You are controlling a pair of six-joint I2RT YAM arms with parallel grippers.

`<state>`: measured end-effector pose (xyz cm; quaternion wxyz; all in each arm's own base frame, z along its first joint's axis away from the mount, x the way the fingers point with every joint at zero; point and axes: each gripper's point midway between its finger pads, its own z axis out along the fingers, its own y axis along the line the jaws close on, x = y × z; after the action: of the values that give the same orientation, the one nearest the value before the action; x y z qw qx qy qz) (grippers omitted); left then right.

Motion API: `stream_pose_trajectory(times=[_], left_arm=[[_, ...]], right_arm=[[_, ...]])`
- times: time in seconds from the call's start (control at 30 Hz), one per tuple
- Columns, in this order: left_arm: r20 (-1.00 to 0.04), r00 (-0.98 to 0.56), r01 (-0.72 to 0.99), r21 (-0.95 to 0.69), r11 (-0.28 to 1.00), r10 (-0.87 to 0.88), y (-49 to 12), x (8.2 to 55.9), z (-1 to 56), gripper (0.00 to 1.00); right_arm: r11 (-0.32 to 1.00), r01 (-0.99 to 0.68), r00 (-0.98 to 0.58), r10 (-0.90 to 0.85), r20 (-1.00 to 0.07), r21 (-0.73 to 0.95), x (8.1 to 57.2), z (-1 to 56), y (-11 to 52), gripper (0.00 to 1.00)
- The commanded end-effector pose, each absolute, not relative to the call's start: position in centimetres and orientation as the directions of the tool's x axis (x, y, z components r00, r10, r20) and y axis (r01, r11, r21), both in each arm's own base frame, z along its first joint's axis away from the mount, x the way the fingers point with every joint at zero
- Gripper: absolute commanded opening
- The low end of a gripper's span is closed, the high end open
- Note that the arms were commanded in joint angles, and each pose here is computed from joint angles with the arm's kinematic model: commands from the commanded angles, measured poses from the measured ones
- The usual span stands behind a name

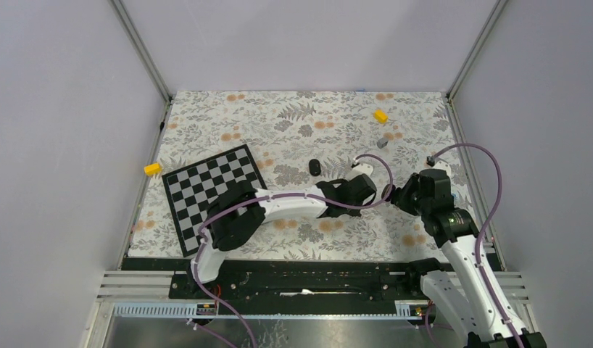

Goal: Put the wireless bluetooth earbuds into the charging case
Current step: Pick up the right earbud from the center of the board, then place the right earbud at the center of the board.

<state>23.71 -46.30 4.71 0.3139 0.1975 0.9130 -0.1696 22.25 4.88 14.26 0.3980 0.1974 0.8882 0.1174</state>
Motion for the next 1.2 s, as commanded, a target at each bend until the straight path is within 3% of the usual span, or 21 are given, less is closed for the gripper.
stream_pose_trajectory(times=[0.0, 0.3, 0.67, 1.0, 1.17], left_arm=[[-0.784, -0.592, 0.472, -0.147, 0.869, 0.189, -44.7, 26.5, 11.2, 0.17], [-0.908, -0.373, 0.497, -0.020, 0.868, 0.193, -39.7, 28.8, 16.9, 0.10], [-0.944, -0.275, 0.721, -0.076, 0.689, 0.183, -42.5, 26.5, 20.5, 0.12], [-0.956, -0.222, 0.802, -0.066, 0.593, 0.193, -43.3, 25.1, 20.7, 0.14], [-0.985, -0.136, 0.826, -0.056, 0.561, 0.102, -43.2, 24.8, 23.1, 0.15]], right_arm=[[0.880, 0.195, -0.601, 0.456, -0.656, 0.433, 23.7, 15.1, 6.5, 0.00], [0.869, 0.091, -0.724, 0.393, -0.566, 0.487, 24.7, 13.9, 9.7, 0.00], [0.852, 0.050, -0.895, 0.270, -0.356, 0.522, 23.9, 11.5, 12.6, 0.00], [0.854, -0.030, -0.915, 0.186, -0.359, 0.519, 24.6, 13.7, 13.1, 0.00], [0.858, -0.032, -0.929, 0.164, -0.333, 0.512, 24.7, 13.0, 13.2, 0.00]])
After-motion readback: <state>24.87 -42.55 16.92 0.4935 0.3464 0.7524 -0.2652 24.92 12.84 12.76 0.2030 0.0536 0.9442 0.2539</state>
